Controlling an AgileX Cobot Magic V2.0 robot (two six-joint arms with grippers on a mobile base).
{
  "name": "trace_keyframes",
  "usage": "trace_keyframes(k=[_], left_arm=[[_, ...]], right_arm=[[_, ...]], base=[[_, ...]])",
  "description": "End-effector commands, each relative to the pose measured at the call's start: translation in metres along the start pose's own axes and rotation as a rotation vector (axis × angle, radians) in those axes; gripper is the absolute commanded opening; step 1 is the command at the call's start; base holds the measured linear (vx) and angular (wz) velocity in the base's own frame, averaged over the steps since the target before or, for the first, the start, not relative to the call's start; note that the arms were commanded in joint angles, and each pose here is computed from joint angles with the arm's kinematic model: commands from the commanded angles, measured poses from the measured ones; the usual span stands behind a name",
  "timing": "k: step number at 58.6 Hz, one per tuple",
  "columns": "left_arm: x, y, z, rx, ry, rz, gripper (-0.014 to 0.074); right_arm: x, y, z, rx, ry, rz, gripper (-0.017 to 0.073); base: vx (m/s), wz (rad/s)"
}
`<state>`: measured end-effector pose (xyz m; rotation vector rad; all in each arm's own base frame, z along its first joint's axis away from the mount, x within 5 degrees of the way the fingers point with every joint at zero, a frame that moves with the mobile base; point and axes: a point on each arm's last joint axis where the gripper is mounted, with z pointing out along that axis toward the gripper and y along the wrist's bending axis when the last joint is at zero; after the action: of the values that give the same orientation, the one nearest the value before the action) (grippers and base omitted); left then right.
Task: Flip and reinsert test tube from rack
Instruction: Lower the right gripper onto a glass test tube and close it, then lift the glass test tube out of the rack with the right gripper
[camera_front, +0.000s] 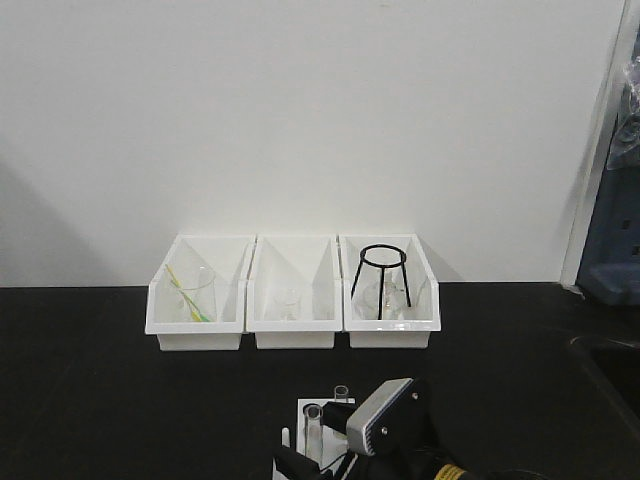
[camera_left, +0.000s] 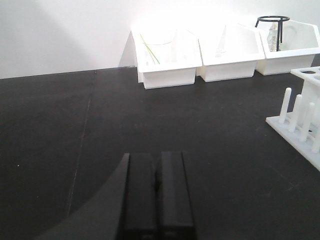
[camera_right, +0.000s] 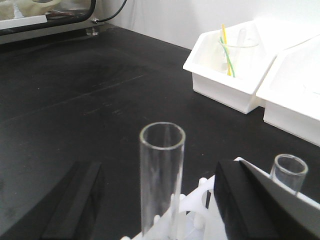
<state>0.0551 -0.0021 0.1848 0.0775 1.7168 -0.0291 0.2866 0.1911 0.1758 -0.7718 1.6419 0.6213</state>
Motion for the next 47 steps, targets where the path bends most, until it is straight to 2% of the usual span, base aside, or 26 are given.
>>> trace_keyframes(k=[1, 8, 19, 25, 37, 47], left_arm=[[-0.009, -0.001, -0.001, 0.013, -0.091, -0.013, -0.0006], [-0.009, -0.001, -0.001, 0.013, -0.091, -0.013, -0.0006], [-0.009, -0.001, -0.001, 0.013, -0.091, -0.013, -0.0006], [-0.009, -0.001, -0.001, 0.013, -0.091, -0.013, -0.0006], [-0.009, -0.001, -0.001, 0.013, -0.091, -0.013, -0.0006], [-0.009, -0.001, -0.001, 0.013, -0.091, -0.013, -0.0006]], right_arm=[[-0.026, -0.001, 0.002, -0.013, -0.149, -0.017, 0.0484], [-0.024, -0.002, 0.004, -0.013, -0.151, -0.016, 0.0398], [-0.025, -0.001, 0.004, -0.015, -0.157, -0.018, 0.0111], [-0.025, -0.001, 0.004, -0.016, -0.156, -0.019, -0.0017], [-0.036, -0.001, -0.002, -0.008, -0.177, -0.029, -0.0014], [-0.080, 0.002, -0.026, 0.015, -0.254, -0.003, -0.0013]], base=[[0.00, 0.00], [0.00, 0.00], [0.00, 0.00], [0.00, 0.00], [0.00, 0.00], [0.00, 0.00]])
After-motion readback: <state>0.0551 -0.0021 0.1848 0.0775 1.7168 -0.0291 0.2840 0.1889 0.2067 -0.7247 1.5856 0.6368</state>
